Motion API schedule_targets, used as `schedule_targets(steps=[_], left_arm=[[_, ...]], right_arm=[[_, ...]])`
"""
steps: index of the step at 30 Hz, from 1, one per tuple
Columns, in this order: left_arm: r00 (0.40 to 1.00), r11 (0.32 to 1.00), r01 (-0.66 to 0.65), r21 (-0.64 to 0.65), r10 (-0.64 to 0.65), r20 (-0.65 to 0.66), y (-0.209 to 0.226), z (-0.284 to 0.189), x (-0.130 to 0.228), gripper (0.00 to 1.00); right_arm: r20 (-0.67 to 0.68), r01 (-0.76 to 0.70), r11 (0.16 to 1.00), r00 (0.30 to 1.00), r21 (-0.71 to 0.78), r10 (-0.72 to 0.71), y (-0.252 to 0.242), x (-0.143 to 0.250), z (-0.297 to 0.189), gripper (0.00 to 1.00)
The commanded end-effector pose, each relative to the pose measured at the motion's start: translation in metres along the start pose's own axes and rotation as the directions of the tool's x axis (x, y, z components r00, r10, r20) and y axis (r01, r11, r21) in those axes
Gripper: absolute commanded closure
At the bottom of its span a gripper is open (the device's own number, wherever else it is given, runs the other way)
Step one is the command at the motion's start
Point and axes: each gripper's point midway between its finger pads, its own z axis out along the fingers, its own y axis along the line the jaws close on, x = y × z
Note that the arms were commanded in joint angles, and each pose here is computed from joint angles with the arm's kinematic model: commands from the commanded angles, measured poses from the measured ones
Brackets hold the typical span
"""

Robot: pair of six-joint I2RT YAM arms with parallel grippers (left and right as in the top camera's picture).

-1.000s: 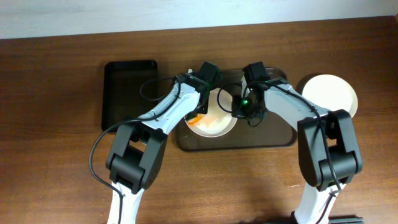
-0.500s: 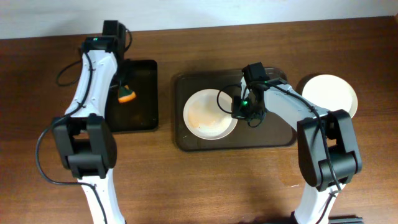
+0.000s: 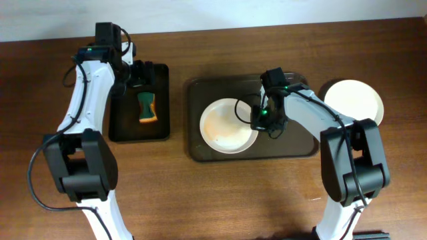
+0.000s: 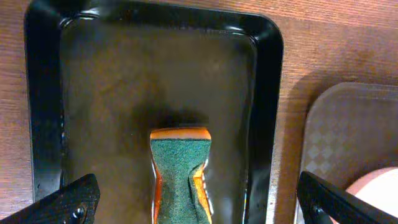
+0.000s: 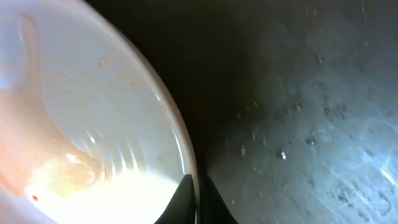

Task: Clean dirty plates on tray and stack at the side

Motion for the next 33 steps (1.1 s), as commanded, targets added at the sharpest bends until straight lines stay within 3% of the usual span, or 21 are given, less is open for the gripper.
schedule_targets(steps=[1,5,8,13,16,17,20,22,23,24,26,29,33], left_arm=[[1.0,1.0,-0.007,0.014,0.007,0.021,-0.001,-0.01,-0.005,0.0],[1.0,1.0,-0.005,0.014,0.005,0.021,0.0,-0.01,-0.005,0.0],[1.0,1.0,-0.006,0.013,0.005,0.021,-0.001,-0.01,-0.005,0.0],[1.0,1.0,-0.006,0.014,0.006,0.021,-0.001,-0.01,-0.005,0.0],[1.0,1.0,-0.006,0.014,0.006,0.021,-0.001,-0.01,-0.005,0.0],[1.0,1.0,-0.006,0.014,0.006,0.021,-0.001,-0.01,-0.005,0.0],[1.0,1.0,-0.006,0.014,0.006,0.021,-0.001,-0.01,-0.005,0.0],[1.0,1.0,-0.006,0.014,0.006,0.021,-0.001,-0.01,-0.005,0.0],[1.0,1.0,-0.006,0.013,0.005,0.021,-0.001,-0.01,-0.005,0.0],[1.0,1.0,-0.002,0.012,0.002,0.022,0.001,-0.01,-0.005,0.0],[1.0,1.0,-0.003,0.012,0.003,0.022,0.001,-0.01,-0.005,0.0],[1.0,1.0,-0.004,0.013,0.003,0.022,0.0,-0.01,-0.005,0.0],[1.0,1.0,-0.004,0.013,0.003,0.022,0.001,-0.01,-0.005,0.0]], right_arm=[[0.129,0.015,0.997,0.991,0.075,-0.025,-0.006,-0.016,-0.048,0.96],[0.276,0.023,0.958,0.955,0.285,-0.105,-0.011,-0.022,-0.114,0.96],[0.378,0.047,0.886,0.893,0.461,-0.244,0.012,-0.035,-0.161,0.96],[0.491,-0.04,0.645,0.685,0.763,-0.539,0.066,-0.03,-0.223,0.96],[0.427,-0.079,0.481,0.598,0.873,-0.678,0.084,-0.02,-0.251,0.96],[0.427,-0.092,0.466,0.582,0.88,-0.692,0.089,-0.017,-0.255,0.96],[0.468,-0.041,0.548,0.576,0.836,-0.67,0.102,-0.018,-0.241,0.96],[0.564,-0.071,0.67,0.61,0.739,-0.557,0.096,-0.023,-0.227,0.96],[0.574,-0.045,0.733,0.655,0.679,-0.492,0.091,-0.026,-0.212,0.96],[0.568,-0.019,0.836,0.742,0.548,-0.356,0.081,-0.03,-0.187,0.96],[0.503,-0.088,0.943,0.859,0.32,-0.09,0.049,-0.037,-0.156,0.96],[0.367,-0.209,0.972,0.917,0.111,0.155,-0.003,-0.04,-0.134,0.96],[0.339,-0.253,0.967,0.912,0.019,0.232,-0.033,-0.034,-0.086,0.96]])
